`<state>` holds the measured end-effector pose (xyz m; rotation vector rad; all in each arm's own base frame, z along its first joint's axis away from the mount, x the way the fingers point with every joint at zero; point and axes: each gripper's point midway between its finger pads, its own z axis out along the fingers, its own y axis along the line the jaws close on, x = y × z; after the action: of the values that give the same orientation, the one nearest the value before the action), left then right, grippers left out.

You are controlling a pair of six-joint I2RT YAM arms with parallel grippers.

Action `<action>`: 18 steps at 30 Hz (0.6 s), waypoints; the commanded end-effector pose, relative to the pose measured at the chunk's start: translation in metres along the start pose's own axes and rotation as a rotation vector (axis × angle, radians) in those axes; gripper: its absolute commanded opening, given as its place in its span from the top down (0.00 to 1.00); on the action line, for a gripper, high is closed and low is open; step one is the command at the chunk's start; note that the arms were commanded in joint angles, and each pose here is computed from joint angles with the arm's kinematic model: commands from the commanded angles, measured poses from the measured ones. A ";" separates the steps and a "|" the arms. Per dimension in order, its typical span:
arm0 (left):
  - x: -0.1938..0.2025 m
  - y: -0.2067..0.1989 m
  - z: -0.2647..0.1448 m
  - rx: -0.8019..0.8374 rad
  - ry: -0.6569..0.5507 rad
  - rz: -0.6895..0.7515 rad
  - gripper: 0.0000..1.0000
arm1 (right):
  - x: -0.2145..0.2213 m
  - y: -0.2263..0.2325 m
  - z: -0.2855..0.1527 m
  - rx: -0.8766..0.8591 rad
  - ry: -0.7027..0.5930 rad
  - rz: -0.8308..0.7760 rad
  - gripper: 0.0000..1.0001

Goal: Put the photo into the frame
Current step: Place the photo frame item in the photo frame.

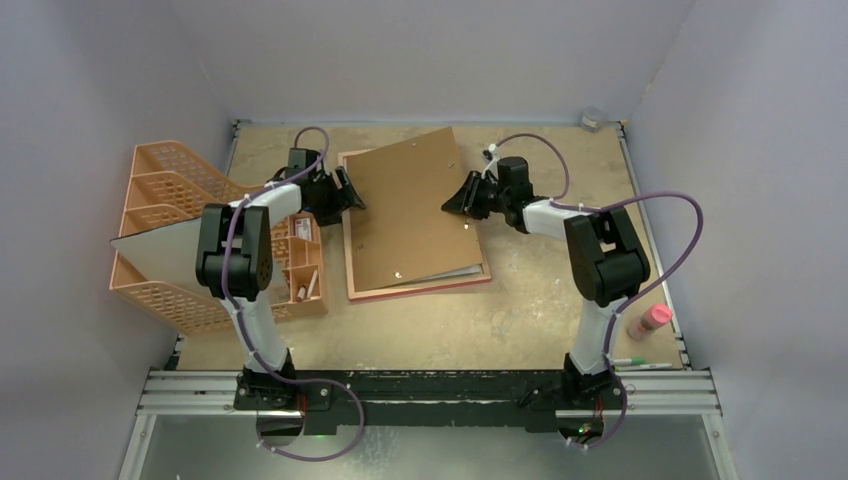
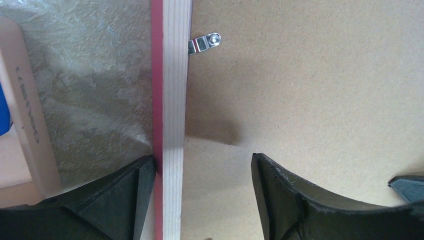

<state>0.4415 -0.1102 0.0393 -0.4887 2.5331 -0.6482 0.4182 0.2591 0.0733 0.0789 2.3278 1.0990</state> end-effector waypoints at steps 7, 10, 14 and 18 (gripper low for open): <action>0.022 -0.020 0.014 0.169 0.092 0.015 0.30 | 0.014 0.022 0.008 -0.138 0.040 -0.071 0.75; 0.019 -0.016 0.014 0.151 0.079 0.010 0.31 | 0.012 0.021 0.002 -0.137 0.029 -0.062 0.80; 0.013 -0.014 0.013 0.137 0.056 0.004 0.30 | 0.000 0.025 -0.014 -0.173 -0.019 -0.056 0.86; 0.004 -0.017 0.009 0.146 0.037 0.006 0.27 | -0.006 0.036 -0.025 -0.230 -0.046 -0.075 0.95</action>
<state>0.4478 -0.1133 0.0424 -0.4600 2.4998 -0.7555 0.4146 0.2578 0.0821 0.0881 2.2434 1.2436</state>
